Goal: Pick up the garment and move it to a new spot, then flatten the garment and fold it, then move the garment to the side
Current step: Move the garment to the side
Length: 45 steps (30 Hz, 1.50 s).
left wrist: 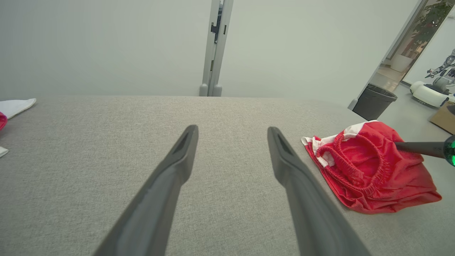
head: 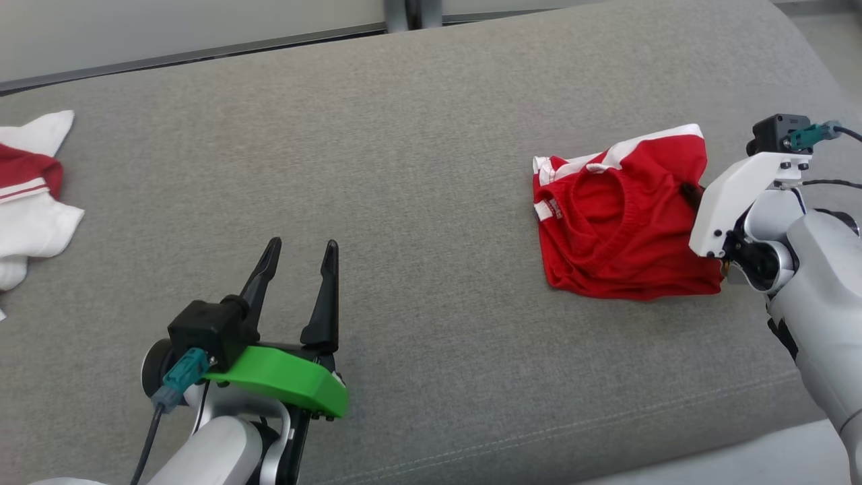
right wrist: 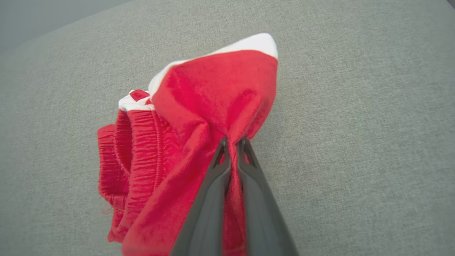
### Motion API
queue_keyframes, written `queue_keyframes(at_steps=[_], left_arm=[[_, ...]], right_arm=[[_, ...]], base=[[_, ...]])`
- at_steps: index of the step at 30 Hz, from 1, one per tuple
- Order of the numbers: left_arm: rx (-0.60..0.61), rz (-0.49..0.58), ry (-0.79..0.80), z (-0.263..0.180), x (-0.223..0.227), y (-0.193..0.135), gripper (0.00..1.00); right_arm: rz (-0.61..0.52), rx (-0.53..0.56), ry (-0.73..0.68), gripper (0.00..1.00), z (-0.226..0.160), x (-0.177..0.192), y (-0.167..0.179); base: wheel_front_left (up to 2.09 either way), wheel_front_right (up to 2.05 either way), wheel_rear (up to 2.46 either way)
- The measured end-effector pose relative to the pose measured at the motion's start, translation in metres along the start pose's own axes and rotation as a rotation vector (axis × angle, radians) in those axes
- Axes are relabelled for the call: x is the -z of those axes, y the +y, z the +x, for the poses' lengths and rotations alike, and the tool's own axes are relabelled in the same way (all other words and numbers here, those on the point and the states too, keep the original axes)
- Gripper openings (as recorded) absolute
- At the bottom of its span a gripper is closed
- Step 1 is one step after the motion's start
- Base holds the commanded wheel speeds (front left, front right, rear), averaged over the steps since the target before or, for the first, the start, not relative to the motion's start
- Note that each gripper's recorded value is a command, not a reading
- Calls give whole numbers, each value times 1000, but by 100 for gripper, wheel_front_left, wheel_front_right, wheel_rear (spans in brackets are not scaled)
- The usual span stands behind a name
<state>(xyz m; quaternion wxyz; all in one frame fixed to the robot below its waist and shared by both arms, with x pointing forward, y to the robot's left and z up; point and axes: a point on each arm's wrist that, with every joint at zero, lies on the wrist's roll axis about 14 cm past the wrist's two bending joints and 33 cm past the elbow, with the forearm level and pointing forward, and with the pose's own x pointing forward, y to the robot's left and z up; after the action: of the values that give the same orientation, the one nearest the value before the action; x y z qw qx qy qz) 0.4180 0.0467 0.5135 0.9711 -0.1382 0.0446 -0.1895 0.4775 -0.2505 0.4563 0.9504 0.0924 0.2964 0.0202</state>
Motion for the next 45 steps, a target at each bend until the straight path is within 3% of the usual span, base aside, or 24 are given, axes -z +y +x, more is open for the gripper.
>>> queue_keyframes(at_steps=[10, 27, 41, 42, 43, 44, 45], left_arm=[[92, -4, 43, 32, 17, -20, 100], [144, 36, 104, 63, 36, -12, 100], [172, 55, 117, 73, 40, -11, 100], [168, 55, 119, 72, 40, -9, 100], [163, 56, 122, 72, 41, -7, 100], [160, 58, 127, 72, 43, -5, 100], [157, 58, 130, 72, 44, -4, 100]], right_arm=[[-32, 102, -35, 0, -3, -16, -44], [-155, 357, -47, 0, 2, -54, -148], [-277, 476, -41, 0, 20, -56, -185], [-282, 482, -48, 14, 21, -55, -187], [-291, 486, -55, 47, 23, -56, -188], [-303, 486, -52, 73, 25, -54, -188], [-309, 485, -46, 73, 28, -51, -188]], base=[[0, 0, 0], [0, 0, 0], [0, 0, 0], [0, 0, 0], [0, 0, 0], [0, 0, 0], [0, 0, 0]])
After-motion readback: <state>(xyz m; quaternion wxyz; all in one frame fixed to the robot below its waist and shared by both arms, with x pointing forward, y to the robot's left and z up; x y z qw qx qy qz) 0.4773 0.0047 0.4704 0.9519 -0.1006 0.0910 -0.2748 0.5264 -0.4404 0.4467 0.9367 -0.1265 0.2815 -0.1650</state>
